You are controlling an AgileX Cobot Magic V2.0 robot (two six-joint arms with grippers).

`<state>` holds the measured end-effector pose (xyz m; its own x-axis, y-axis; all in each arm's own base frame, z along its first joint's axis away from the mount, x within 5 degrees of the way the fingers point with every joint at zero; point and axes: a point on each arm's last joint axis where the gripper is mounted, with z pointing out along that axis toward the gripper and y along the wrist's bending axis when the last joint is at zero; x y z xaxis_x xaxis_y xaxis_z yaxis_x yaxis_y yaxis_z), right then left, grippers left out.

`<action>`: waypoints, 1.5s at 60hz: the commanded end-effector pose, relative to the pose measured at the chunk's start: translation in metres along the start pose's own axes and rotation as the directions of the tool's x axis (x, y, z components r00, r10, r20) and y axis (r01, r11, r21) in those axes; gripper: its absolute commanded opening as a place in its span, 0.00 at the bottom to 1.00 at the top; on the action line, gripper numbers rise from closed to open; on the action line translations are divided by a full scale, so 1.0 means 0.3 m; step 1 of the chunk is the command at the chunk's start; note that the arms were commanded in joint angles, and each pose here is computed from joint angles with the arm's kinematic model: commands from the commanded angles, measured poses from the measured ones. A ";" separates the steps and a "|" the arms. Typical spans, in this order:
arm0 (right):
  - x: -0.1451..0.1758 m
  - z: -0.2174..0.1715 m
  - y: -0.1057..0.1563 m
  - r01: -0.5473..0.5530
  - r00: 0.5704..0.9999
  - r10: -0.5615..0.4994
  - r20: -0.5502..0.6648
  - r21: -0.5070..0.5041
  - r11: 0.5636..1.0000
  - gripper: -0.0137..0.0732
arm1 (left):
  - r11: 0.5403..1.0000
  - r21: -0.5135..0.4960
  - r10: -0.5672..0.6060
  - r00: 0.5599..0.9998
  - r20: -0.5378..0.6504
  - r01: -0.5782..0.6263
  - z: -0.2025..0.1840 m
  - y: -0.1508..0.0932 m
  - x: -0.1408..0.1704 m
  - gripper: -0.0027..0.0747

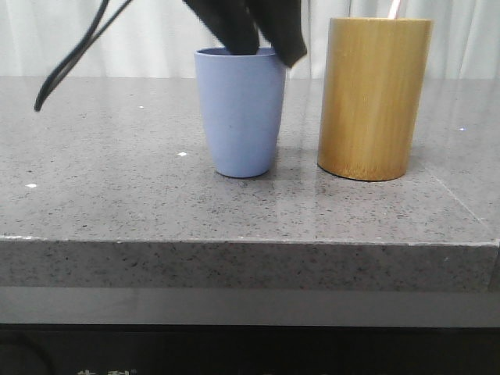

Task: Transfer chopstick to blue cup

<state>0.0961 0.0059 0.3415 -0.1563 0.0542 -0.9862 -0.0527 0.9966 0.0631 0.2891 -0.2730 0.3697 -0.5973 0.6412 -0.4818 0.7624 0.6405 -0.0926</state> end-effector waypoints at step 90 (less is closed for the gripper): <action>-0.056 -0.006 -0.001 0.013 0.995 -0.014 0.099 0.009 1.000 0.85 | 0.748 -0.367 -0.244 0.744 0.622 0.553 -0.424 0.231 0.768 0.01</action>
<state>0.0961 0.0059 0.3414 -0.1581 0.0541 -0.9859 -0.0527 0.9966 0.0631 0.1903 -0.0296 0.3570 -0.6270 0.0976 -0.7729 0.1539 0.9881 0.0000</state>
